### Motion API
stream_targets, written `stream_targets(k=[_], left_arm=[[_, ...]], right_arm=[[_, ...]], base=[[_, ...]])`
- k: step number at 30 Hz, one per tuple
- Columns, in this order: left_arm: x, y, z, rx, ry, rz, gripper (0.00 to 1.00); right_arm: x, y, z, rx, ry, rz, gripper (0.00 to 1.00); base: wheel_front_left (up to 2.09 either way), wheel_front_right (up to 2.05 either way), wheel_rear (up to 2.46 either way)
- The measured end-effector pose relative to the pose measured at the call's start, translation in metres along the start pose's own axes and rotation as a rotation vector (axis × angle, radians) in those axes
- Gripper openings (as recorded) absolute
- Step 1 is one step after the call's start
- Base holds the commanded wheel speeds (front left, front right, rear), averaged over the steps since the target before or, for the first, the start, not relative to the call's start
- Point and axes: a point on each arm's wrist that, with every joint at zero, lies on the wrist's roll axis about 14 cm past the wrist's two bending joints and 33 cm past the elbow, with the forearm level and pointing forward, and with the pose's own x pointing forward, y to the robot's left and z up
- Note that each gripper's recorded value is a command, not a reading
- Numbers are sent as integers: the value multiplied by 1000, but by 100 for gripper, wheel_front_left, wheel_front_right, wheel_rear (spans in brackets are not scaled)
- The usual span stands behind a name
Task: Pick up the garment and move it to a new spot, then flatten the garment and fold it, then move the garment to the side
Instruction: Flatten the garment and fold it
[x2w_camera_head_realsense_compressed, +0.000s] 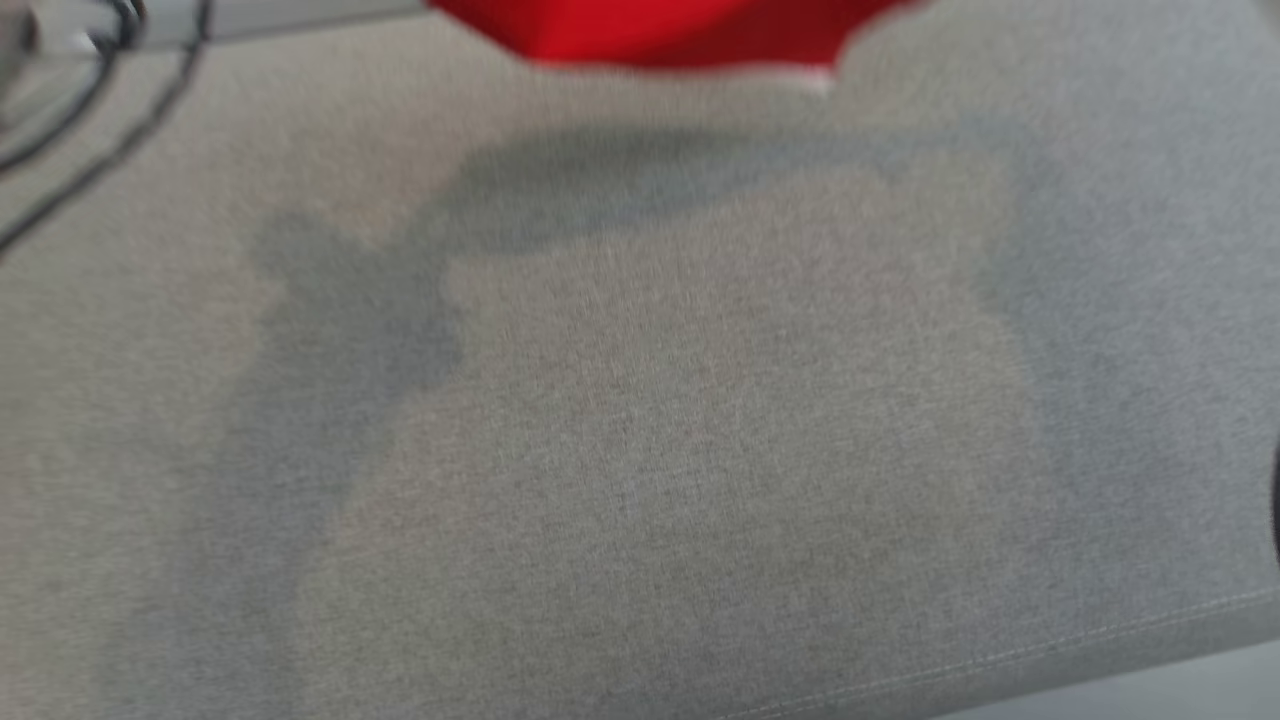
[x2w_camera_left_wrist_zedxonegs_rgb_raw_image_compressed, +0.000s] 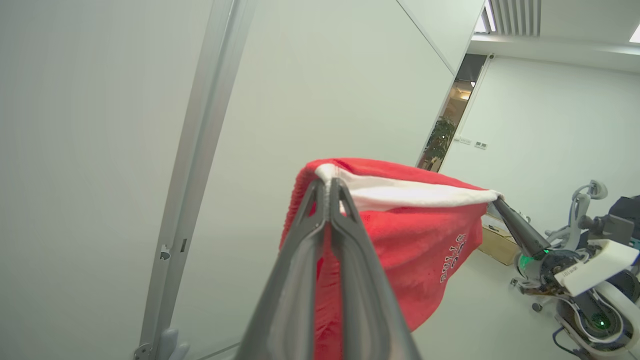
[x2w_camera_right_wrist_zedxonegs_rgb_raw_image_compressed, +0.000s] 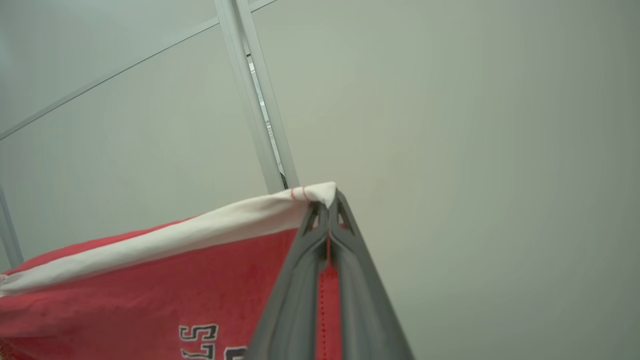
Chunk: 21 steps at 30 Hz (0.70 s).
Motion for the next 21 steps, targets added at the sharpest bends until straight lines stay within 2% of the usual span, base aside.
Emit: stream_targets(k=[5,8,11,14,18,21], left_arm=[[27,49,0,55,-156,18,0],[33,72,-36,31,-168,1,0],[22,106,-94,-47,-129,28,0],[-5,140,-161,-148,-56,89,0],[-34,148,-217,-241,27,109,0],[-69,141,-259,-307,117,126,0]], right_arm=[[32,-3,-49,-6,-73,12,0],[33,-17,-100,-26,-20,9,0],[14,-32,-170,-28,99,-1,0],[-13,-54,-219,-15,175,-40,0],[-46,-70,-260,-3,256,-70,0],[-78,-76,-283,-8,321,-76,0]], base=[[0,0,0],[0,0,0],[0,0,0],[0,0,0],[0,0,0],[0,0,0]])
